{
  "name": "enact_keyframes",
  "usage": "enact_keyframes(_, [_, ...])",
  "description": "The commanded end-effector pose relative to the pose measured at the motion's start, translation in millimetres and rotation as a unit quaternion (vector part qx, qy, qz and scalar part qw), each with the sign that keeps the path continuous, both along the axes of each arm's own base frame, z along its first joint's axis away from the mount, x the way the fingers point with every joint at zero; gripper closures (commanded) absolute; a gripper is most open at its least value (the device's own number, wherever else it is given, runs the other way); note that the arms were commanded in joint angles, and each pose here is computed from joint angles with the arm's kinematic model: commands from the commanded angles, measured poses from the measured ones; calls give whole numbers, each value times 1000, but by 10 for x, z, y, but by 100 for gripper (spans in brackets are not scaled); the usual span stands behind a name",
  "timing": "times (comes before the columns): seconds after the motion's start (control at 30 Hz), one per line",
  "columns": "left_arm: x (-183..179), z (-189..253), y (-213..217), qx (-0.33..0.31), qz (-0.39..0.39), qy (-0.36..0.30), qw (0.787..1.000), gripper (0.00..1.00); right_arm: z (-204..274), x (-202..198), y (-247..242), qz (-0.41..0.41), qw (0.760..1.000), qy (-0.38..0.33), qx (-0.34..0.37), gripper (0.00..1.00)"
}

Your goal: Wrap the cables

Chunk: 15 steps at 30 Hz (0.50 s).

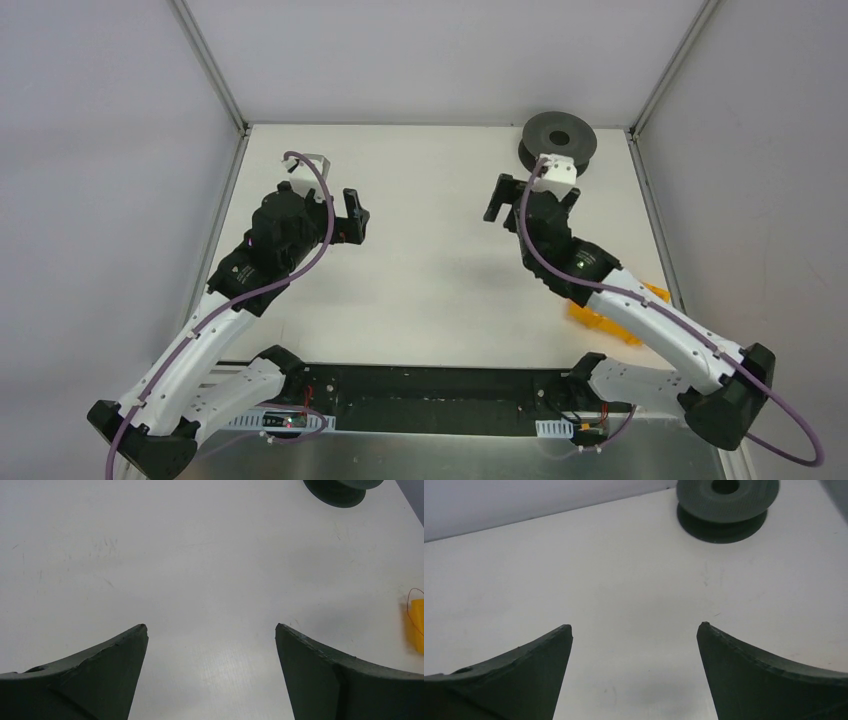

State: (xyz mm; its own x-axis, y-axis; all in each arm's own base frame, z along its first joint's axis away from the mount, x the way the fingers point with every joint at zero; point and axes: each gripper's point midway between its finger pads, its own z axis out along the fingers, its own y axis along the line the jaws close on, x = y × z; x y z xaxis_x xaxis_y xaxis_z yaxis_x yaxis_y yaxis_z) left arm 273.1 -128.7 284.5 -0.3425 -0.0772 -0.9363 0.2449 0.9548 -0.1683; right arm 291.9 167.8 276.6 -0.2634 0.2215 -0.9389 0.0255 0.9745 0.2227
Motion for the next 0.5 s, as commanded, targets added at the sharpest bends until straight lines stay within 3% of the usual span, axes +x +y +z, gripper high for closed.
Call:
enact_keyframes(0.0, [-5,127,-76,-18,-15,-16,1000,3,32,522,-415,-61,996,-7,-71,1])
enact_keyframes(0.17, [-11,147,-20,-15,-5,-24,1000,3,-114,1178,-653,-37,998,51,8,1])
enact_keyframes(0.47, [-12,137,-48,-15,-12,-21,1000,3,-469,2356,-1069,-42,990,137,4,1])
